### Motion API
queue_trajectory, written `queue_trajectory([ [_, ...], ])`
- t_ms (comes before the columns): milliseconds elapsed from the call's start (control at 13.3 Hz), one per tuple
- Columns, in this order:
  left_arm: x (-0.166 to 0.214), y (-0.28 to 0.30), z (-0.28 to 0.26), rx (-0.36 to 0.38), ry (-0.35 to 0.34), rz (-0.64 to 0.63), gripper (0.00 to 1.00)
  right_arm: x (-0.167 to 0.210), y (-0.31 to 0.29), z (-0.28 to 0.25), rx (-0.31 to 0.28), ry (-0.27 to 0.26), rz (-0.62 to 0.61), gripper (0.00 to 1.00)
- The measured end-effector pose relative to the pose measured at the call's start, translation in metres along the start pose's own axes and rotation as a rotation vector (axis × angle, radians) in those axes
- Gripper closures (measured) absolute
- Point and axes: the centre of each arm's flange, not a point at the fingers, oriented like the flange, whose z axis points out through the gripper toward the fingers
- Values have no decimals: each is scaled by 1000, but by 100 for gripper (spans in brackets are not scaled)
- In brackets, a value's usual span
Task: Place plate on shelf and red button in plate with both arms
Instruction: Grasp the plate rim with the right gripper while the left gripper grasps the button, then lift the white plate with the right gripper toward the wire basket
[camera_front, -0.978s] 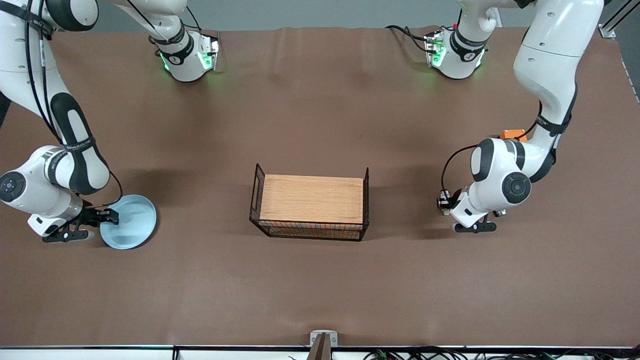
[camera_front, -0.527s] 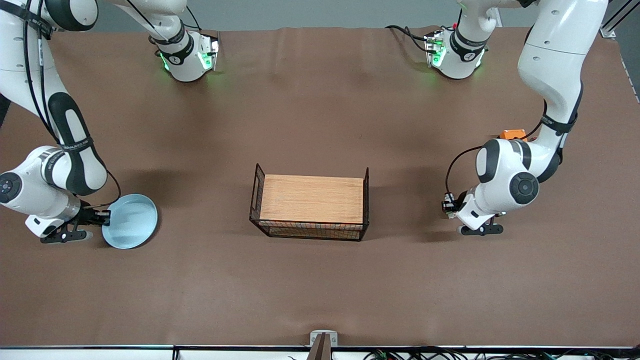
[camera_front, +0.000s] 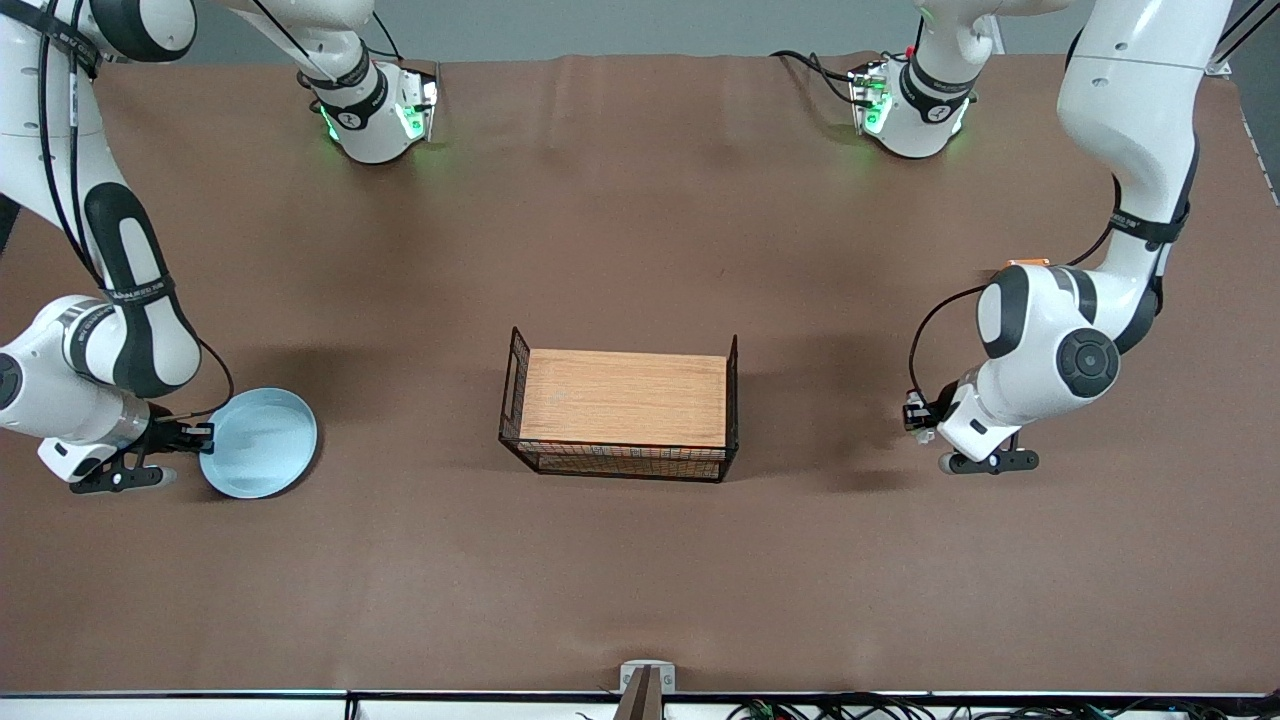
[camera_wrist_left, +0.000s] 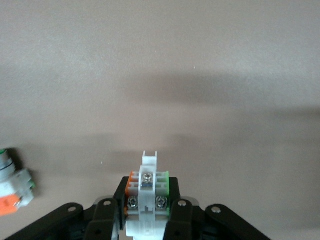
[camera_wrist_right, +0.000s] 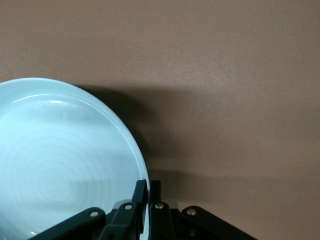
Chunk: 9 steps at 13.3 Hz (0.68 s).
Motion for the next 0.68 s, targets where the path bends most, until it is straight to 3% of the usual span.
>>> queue_trajectory([
  [301,6,4,-30,5,-51,4,66,10,-1,-21,88,-38,39,97],
  [677,9,1,-69,11,-71,0,66,13,-3,-30,119,-62,44,97],
])
